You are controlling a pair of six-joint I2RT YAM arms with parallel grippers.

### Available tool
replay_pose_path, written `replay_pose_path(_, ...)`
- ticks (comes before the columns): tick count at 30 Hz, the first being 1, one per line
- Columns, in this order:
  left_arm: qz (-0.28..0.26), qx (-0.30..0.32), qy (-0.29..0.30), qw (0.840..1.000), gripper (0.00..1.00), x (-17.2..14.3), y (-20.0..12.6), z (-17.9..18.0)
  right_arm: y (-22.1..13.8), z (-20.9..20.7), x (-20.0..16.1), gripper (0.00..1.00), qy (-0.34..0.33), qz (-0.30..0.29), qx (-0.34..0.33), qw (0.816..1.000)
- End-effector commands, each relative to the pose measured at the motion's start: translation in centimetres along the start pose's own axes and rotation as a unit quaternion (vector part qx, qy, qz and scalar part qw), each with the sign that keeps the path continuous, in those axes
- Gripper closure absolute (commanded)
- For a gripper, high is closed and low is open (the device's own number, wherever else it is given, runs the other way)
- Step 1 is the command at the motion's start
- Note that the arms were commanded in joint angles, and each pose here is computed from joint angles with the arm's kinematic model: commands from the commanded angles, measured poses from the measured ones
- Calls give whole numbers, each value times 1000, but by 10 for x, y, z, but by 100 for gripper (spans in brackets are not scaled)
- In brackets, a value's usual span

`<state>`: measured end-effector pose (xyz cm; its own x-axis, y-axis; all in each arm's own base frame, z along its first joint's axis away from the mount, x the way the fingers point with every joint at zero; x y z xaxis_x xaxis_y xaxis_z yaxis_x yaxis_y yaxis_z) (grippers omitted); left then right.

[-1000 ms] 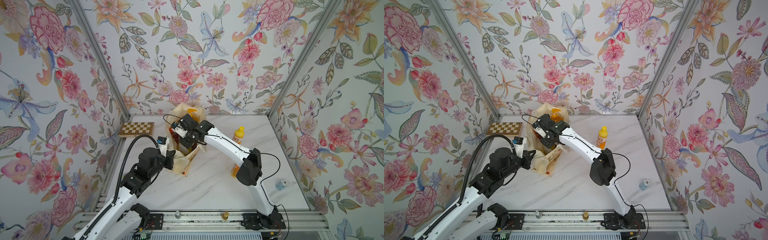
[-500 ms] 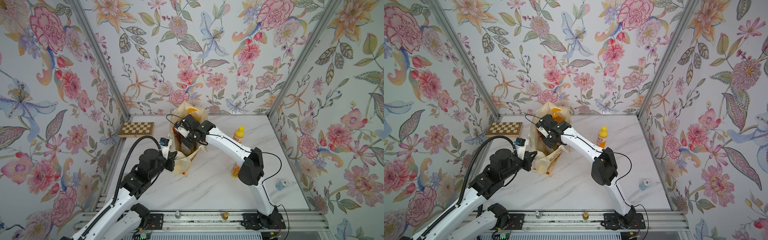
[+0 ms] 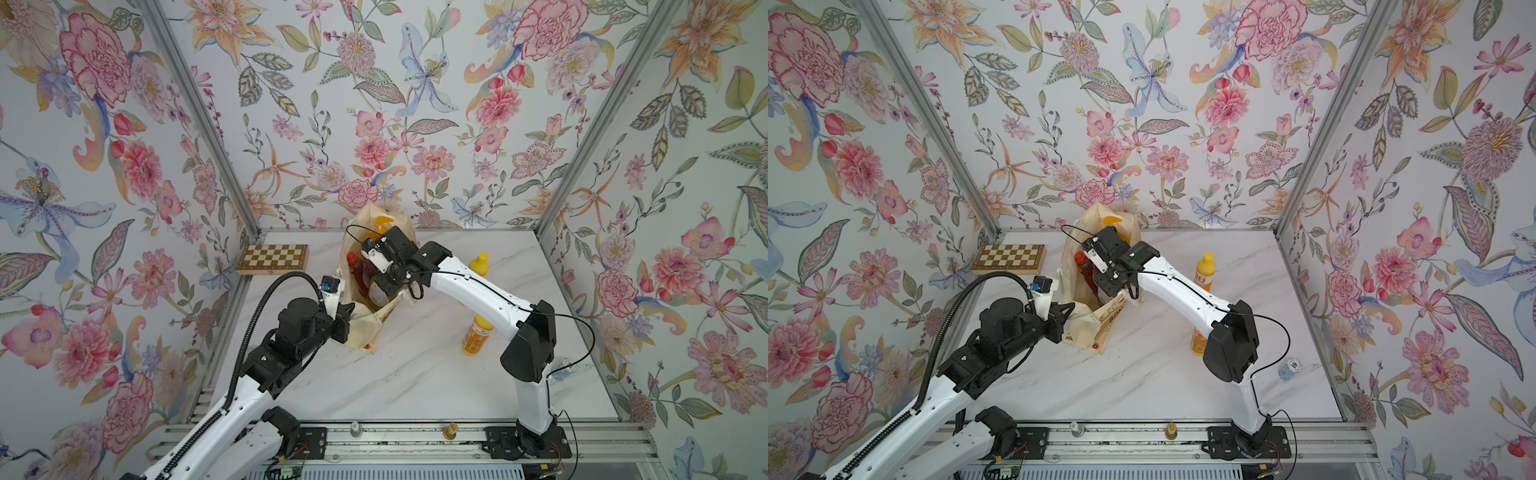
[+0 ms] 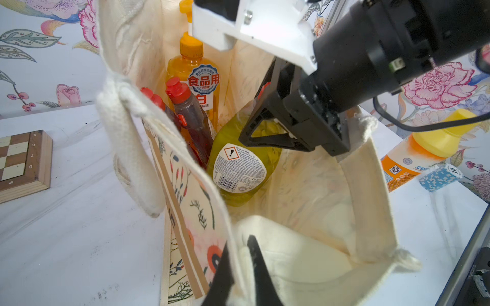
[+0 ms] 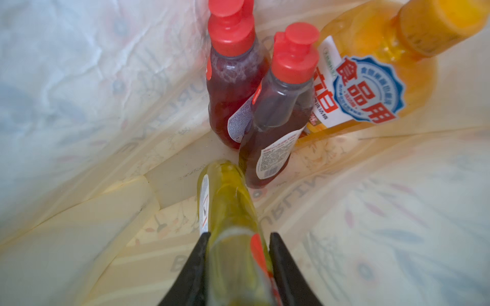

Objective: Pack dish soap into the shopping bag
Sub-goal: Place the bottle of dish soap in the shopping bag.

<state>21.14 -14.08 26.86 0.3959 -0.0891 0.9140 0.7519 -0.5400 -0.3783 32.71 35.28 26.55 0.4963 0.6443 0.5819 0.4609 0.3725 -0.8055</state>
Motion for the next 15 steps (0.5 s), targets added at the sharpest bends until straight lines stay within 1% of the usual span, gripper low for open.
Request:
replay_pose_path(1, -48, -53, 31, 997, 100, 25, -7, -19, -43, -13, 21, 100, 21, -81, -12, 996)
replay_pose_path(4, -53, -54, 36, 996, 100, 28, -6, -21, -50, -7, 18, 100, 20, -90, 8, 996)
replay_pose_path(9, -54, -55, 42, 996, 100, 31, -5, -22, -63, -2, 14, 100, 16, -99, 17, 995)
replay_pose_path(15, -50, -56, 45, 996, 100, 31, -1, -23, -61, 14, 16, 100, 8, -106, 73, 992)
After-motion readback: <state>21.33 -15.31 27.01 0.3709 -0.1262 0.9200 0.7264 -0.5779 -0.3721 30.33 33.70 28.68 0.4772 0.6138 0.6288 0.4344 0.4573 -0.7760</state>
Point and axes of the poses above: each gripper's point midway between its finger pads, its own y axis out along the fingers, its own z axis along the line the jaws close on, x = y × z, the point moved 6 cm from there along -y, back along the fingers, and after that the axes turned 1 degree about y, right-handed, at the moved point
